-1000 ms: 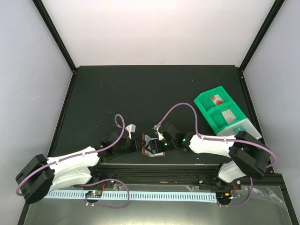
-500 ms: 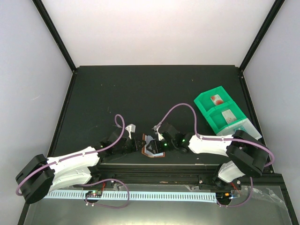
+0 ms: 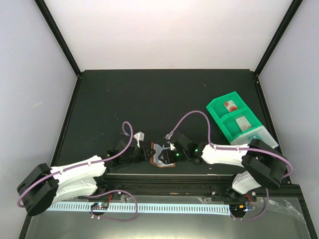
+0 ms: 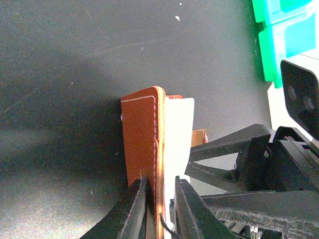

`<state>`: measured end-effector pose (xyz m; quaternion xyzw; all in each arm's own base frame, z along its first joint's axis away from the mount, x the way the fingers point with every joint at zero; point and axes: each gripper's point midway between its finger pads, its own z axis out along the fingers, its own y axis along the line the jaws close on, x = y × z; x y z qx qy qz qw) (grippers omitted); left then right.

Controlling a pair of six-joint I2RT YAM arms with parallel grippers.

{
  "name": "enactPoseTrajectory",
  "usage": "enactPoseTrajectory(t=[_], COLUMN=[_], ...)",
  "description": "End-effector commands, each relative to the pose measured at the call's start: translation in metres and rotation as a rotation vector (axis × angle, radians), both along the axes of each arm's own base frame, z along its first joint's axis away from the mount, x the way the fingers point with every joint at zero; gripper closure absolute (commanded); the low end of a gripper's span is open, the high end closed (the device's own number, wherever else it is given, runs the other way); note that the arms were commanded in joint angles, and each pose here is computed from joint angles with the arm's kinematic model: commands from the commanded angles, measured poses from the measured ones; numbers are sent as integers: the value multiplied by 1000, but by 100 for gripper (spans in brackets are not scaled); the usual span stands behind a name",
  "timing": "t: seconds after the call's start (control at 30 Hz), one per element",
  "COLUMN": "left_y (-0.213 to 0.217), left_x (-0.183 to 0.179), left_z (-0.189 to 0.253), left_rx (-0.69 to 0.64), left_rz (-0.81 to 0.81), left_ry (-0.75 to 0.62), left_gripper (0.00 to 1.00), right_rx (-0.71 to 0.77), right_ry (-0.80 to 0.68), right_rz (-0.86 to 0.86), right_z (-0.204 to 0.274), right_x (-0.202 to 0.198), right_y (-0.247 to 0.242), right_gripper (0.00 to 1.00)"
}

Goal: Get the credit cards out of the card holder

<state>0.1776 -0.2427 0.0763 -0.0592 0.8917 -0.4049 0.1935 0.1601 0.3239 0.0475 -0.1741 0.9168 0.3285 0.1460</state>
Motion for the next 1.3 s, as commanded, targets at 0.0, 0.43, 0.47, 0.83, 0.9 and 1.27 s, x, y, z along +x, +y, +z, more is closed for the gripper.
enactPoseTrajectory(t=[0.0,0.43,0.47,0.83,0.9,1.27], left_y=[0,1,0,3,4,3], left_x=[6,6,7,5,5,4], left_z=[9,9,10,8,8,6], left_rx=[-13,-3,-6,-13,-21,-16], left_rz=[21,23,24,34,41,36], left_ry=[-29,-28,-30,-24,-21,-18], left_gripper=[83,90,91,86,86,89], right_rx=[-42,96,114,126,114,77], right_ry=[-29,-117,-109,-19,-6,38], right_rz=[-41,-61,-46,-18,-21,-14], right_z=[0,62,65,36,29,4], right_x=[5,7,5,2,2,0], right_y=[-13,-15,-10,9,11,14], right_gripper=[50,50,50,42,41,42])
